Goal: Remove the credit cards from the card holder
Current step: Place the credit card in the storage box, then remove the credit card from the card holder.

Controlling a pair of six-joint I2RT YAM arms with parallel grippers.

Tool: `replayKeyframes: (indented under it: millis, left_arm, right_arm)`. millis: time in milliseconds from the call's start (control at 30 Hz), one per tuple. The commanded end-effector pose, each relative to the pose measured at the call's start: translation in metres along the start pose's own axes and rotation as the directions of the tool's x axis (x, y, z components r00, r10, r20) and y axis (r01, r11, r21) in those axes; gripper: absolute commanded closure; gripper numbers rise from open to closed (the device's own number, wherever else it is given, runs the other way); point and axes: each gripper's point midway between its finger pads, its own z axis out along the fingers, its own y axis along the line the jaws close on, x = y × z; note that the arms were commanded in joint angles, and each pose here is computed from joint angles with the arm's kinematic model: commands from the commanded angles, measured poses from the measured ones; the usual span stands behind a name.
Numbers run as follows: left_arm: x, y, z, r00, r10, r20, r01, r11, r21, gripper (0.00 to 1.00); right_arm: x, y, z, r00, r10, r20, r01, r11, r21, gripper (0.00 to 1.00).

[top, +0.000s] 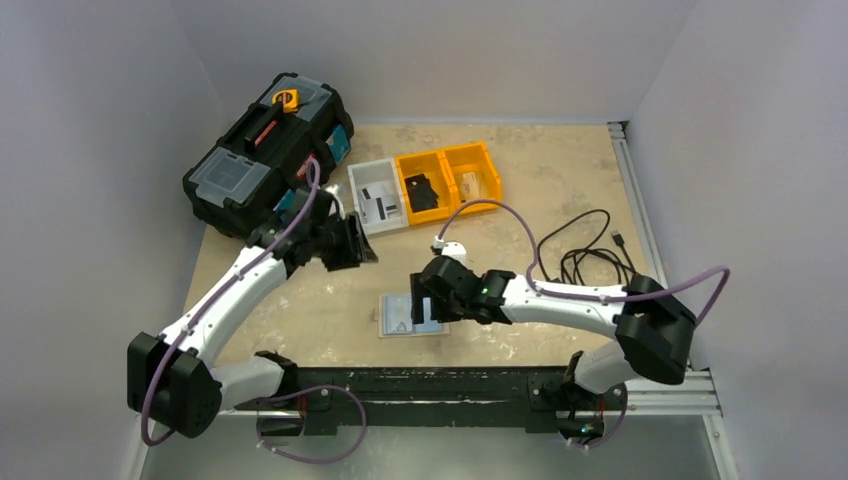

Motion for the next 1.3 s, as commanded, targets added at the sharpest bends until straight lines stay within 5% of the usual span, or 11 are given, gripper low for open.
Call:
replayKeyframes:
  millis: [0, 400, 833, 1267]
  left_arm:
    - [0.048, 0.019, -0.003, 0.998, -0.023, -0.059, 0.022, 1.000, -0.012, 0.52]
    - [0.101, 0.042, -0.009, 0.990, -0.094, -0.109, 0.096, 0.995, 0.014, 0.54]
    - [0.102, 0.039, -0.014, 0.990, -0.083, -0.117, 0.087, 0.996, 0.029, 0.56]
    - [0.110, 0.014, -0.007, 0.987, -0.040, -0.158, 0.051, 0.997, 0.064, 0.60]
  right_arm:
    - [-0.015, 0.047, 0.005, 0.999, 0.004, 0.051, 0.000, 0.997, -0.076, 0.17]
    - [0.002, 0.068, 0.045, 0.995, -0.091, -0.028, 0.092, 0.996, 0.004, 0.49]
    - [0.022, 0.045, 0.070, 0.987, -0.124, -0.104, 0.136, 0.983, 0.122, 0.52]
    - [0.063, 0.017, 0.080, 0.977, -0.068, -0.203, 0.090, 0.991, 0.101, 0.81]
